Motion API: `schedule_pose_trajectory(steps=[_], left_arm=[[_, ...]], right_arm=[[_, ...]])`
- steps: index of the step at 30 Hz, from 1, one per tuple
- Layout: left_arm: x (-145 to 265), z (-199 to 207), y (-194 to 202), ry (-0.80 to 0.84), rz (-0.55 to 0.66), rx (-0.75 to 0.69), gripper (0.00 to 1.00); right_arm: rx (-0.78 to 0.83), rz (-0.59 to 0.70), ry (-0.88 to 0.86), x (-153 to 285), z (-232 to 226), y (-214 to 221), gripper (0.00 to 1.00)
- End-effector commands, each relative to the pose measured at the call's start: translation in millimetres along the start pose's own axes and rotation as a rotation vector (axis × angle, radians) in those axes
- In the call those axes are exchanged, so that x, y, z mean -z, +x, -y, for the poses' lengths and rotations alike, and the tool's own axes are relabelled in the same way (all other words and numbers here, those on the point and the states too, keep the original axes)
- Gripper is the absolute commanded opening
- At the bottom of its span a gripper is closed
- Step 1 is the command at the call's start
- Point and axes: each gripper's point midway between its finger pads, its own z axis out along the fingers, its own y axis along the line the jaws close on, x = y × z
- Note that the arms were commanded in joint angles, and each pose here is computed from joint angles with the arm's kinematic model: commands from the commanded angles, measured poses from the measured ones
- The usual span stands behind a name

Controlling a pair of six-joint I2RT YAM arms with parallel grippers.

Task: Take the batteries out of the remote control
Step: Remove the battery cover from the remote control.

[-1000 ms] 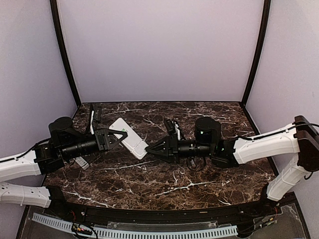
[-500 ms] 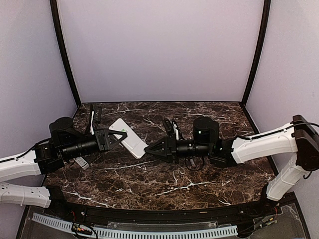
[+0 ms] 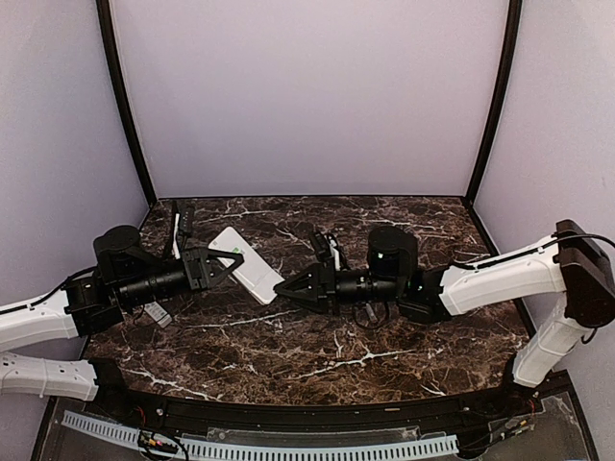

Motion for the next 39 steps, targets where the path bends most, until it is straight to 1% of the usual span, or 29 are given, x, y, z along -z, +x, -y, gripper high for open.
schedule_pose_trajectory(steps=[1,7,10,18,25,31,37,39], left_arm=[[4.0,10.7,-4.3,0.055,0.021,0.011,0.0],[4.5,9.3,-1.6,0.056,0.013,0.022,0.0],[5.6,8.6,-2.9,0.055,0.024,0.038,0.0],[14.6,9.6,-23.3,0.065,0.145,0.126,0.0],[14.2,5.1,-26.0,0.056,0.17,0.17,0.0],[19.3,2.6,-33.6,0.08,0.239,0.231,0.0],[21.4,2.0,-34.6,0.079,0.247,0.246,0.0],[22.9,-2.3,-38.0,0.063,0.274,0.256,0.0]], right_arm=[[0.039,0.017,-0.086,-4.5,-26.4,-9.4,0.2],[0.048,0.021,-0.099,-5.0,-30.7,-10.9,0.16],[0.048,0.025,-0.111,-4.8,-32.1,-11.4,0.13],[0.037,0.052,-0.126,1.5,-31.6,-11.7,0.06],[0.035,0.068,-0.13,8.7,-32.0,-10.2,0.0],[0.02,0.083,-0.119,14.1,-26.6,-9.0,0.0],[0.017,0.085,-0.12,16.1,-25.6,-8.0,0.0],[0.016,0.087,-0.119,17.5,-25.6,-7.1,0.0]])
